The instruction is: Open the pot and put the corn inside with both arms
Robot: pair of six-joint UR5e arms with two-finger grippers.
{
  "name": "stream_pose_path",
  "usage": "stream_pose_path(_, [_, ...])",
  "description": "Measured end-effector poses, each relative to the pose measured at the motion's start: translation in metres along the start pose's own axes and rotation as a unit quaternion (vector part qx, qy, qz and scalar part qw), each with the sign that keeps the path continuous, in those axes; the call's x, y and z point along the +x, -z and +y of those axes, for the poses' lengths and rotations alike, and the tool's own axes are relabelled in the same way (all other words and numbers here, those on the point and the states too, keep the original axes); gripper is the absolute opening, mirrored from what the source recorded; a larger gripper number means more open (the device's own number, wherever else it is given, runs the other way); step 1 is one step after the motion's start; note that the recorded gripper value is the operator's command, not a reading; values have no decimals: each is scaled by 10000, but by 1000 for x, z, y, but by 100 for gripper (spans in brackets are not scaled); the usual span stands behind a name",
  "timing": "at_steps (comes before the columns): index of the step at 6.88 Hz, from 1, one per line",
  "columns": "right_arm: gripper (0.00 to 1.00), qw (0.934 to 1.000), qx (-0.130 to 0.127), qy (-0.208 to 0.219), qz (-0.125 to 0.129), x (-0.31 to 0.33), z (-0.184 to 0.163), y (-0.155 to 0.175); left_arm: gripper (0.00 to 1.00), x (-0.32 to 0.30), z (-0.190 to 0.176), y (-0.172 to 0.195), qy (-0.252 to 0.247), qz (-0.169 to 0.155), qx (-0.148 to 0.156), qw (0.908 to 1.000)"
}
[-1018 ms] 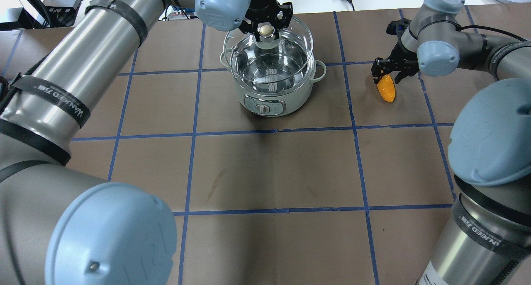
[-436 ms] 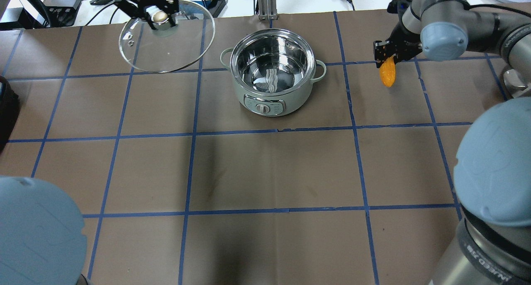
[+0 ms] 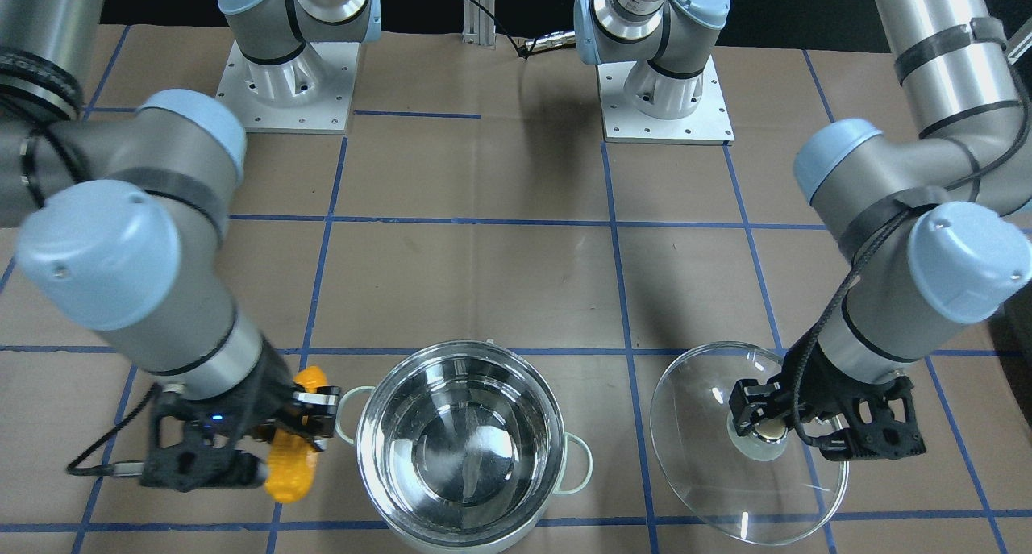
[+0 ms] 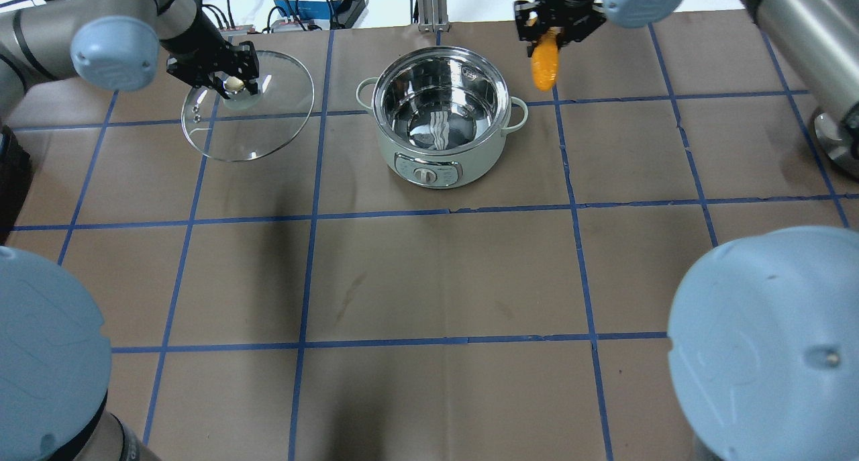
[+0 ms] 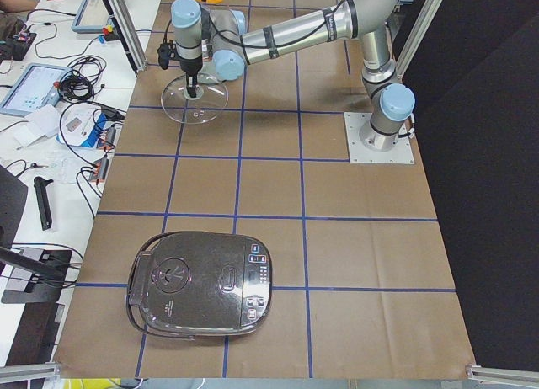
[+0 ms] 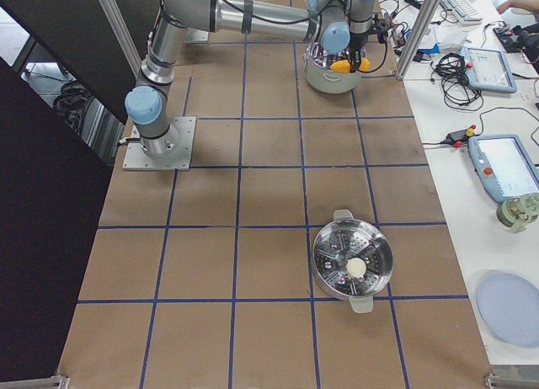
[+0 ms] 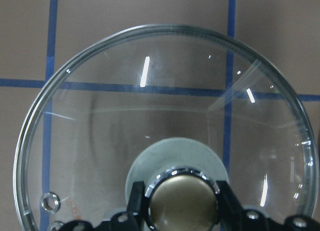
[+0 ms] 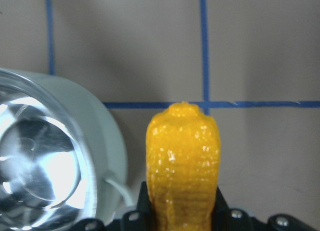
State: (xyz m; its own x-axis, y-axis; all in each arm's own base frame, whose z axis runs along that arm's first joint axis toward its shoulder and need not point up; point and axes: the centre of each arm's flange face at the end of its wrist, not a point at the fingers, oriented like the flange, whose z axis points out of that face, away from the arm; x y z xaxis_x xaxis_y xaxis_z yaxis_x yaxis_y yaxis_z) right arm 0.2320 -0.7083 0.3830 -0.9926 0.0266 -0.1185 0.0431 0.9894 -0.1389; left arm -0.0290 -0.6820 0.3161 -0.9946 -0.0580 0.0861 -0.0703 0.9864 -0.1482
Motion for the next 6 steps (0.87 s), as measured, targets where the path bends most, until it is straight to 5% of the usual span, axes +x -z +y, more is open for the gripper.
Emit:
stream_pose_path(1, [10,9999,-76,-114,-40,-60,5,-26,23,-5,11,-30,7,-11,-23,10000])
stream_pose_path(2, [21,9999,-133,-98,-35,-95,11,-56,33,-8,19,-53,57,-11,-132,9999])
stream_pose_path(3, [38,9999,-162,-56,19,-107,14,-84,61,-9,24,-69,125,-4,-251,9996])
stream_pose_path(4, [99,9999,-134,-9,93,-110,17,-110,81,-10,27,-79,183,-7,-320,9993])
stream_pose_path(6, [100,9996,-151,107,211,-105,24,-138,94,-15,27,-84,188,-203,-356,9990])
